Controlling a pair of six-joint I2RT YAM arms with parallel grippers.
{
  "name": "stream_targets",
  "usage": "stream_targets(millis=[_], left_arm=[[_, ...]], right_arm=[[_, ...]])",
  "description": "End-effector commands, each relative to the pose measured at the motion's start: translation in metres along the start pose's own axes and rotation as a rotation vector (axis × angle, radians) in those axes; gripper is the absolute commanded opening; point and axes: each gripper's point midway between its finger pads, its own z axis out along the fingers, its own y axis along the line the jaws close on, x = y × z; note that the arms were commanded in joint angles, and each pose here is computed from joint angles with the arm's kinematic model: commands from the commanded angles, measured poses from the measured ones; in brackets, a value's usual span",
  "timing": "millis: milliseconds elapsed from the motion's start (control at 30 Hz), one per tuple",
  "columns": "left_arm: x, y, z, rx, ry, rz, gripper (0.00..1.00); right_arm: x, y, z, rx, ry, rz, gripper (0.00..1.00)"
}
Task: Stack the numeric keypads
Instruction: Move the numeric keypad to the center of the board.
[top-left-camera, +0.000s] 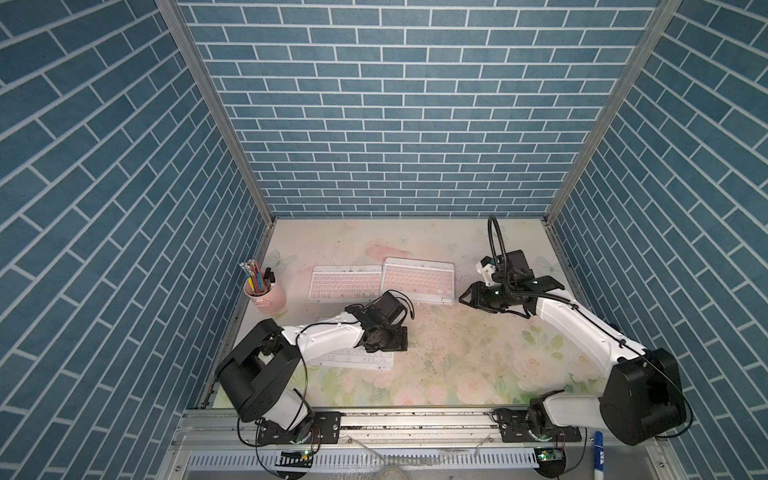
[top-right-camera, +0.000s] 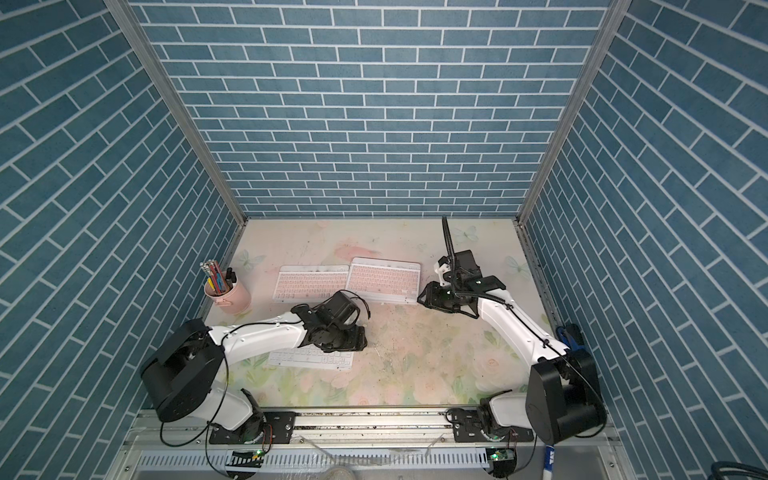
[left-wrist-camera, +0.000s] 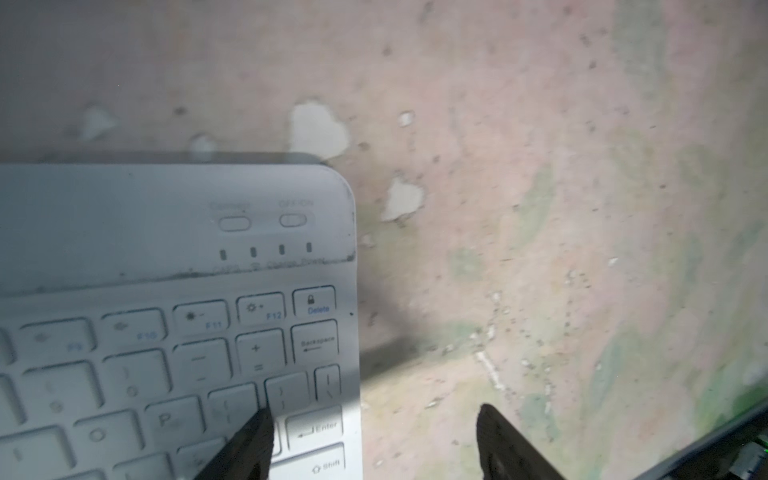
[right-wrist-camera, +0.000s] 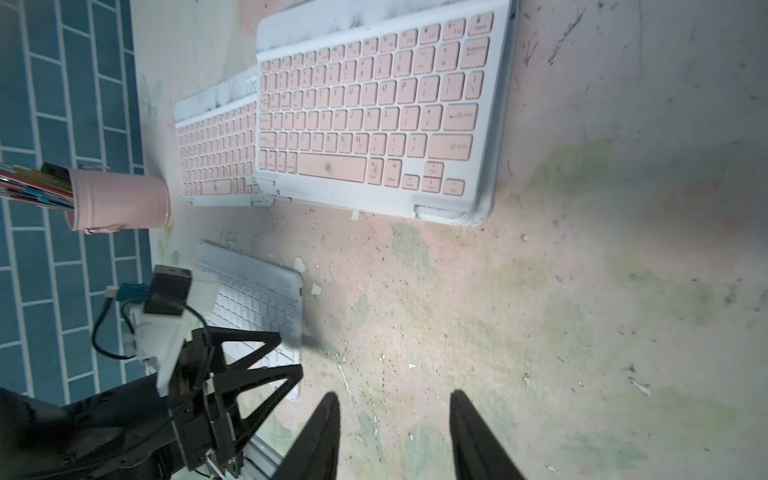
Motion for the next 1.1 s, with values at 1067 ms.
stream_targets(millis=[1067], left_arm=[[-0.041,0.049,-0.059,-0.004,-0.084,-0.049,0.79]], right_arm=[[0.078,-0.029,0.022,0.037,0.042,0.132,0.47]])
